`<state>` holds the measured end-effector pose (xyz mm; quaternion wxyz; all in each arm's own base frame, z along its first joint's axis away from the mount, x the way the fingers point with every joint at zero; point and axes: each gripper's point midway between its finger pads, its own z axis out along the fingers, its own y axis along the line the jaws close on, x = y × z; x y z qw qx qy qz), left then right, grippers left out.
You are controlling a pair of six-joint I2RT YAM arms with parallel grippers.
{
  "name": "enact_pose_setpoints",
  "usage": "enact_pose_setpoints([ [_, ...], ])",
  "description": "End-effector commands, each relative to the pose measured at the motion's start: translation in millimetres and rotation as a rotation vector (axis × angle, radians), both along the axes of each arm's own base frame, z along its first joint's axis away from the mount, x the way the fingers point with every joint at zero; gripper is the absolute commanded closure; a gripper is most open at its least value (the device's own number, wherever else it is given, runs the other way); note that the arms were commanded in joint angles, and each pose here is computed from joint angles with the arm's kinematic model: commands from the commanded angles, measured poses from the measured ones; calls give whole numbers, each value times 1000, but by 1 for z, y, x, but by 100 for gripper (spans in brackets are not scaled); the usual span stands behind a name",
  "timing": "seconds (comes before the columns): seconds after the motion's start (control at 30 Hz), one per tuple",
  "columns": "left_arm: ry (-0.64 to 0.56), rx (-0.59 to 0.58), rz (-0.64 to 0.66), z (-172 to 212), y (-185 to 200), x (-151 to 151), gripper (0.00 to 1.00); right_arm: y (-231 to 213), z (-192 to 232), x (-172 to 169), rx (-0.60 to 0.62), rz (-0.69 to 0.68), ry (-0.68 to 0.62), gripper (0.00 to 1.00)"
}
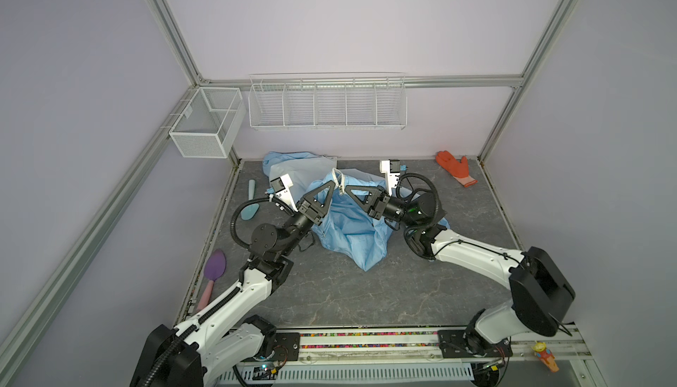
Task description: Zip up the jacket
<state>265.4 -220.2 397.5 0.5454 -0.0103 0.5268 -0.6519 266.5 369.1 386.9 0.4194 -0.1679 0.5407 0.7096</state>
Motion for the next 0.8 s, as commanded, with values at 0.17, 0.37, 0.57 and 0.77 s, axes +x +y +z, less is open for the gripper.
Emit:
enact_pose_setpoints([
  [0.17, -23, -14, -41, 4, -3, -9, 100, -16, 43, -10, 106, -24, -110, 93],
  [0.37, -4, 5, -58, 0, -6, -10, 100, -20, 46, -6, 114, -23, -105, 93],
  [0.57, 16, 38, -68, -7, -10, -9, 100, -20, 51, -6, 118, -5, -101, 93],
  [0.77, 26, 75, -62, -13, -11, -10, 100, -22, 51, -3, 113, -8, -82, 93],
])
